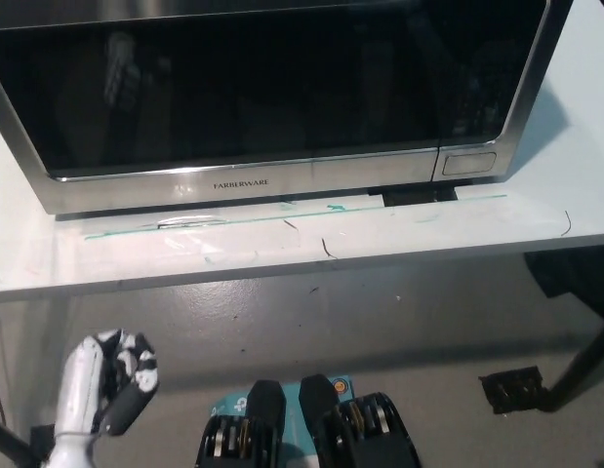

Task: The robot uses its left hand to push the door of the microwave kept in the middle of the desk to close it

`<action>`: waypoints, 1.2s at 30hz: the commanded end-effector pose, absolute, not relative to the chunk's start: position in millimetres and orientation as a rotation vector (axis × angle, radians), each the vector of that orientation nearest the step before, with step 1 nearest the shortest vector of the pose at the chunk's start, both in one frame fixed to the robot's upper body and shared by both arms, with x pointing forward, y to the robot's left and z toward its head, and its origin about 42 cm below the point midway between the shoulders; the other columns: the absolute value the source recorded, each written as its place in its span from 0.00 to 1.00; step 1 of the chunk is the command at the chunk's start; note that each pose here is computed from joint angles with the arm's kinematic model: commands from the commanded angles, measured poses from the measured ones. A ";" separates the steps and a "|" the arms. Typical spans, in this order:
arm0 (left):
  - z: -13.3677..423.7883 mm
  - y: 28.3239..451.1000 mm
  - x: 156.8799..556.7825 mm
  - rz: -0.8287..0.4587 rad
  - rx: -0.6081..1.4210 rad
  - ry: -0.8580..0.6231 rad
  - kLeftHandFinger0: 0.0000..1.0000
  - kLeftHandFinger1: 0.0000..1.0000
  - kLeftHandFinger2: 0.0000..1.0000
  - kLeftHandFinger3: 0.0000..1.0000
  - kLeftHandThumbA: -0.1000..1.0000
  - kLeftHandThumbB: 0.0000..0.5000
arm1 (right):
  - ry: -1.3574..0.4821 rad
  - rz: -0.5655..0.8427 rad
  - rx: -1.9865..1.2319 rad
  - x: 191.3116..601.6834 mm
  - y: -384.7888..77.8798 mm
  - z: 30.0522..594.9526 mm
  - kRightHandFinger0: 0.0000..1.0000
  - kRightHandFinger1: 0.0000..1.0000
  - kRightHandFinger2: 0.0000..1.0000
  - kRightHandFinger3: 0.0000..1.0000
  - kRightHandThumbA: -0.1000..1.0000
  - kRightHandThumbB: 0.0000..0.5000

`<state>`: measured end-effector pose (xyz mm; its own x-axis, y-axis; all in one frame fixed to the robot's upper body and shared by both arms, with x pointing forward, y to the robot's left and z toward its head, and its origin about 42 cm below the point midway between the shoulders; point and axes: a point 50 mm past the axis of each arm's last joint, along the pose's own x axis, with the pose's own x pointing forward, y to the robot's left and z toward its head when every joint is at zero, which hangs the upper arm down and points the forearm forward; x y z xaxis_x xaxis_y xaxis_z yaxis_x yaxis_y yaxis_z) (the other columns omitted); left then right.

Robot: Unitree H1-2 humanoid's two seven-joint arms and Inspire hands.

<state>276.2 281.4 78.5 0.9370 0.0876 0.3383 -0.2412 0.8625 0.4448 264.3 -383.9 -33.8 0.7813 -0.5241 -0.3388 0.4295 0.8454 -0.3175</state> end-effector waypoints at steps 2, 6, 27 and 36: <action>48.1 298.2 273.0 0.335 0.474 -0.170 0.00 0.00 0.05 0.25 0.00 0.05 | 0.340 -0.540 -0.214 280.4 -395.0 -18.8 0.36 0.38 0.42 0.41 0.21 0.38; 29.3 303.4 273.0 0.374 0.463 -0.107 0.00 0.00 0.00 0.26 0.00 0.06 | 0.341 -0.548 -0.200 281.2 -396.2 -18.1 0.35 0.36 0.40 0.38 0.18 0.37; -9.5 330.9 274.8 0.540 0.207 0.182 0.01 0.01 0.17 0.33 0.00 0.16 | 0.315 -0.550 -0.195 287.3 -392.1 -14.3 0.43 0.42 0.45 0.42 0.14 0.38; -9.1 336.2 272.2 0.526 0.251 0.221 0.07 0.06 0.23 0.40 0.00 0.19 | 0.315 -0.542 -0.198 290.7 -391.9 -12.3 0.30 0.30 0.36 0.38 0.19 0.35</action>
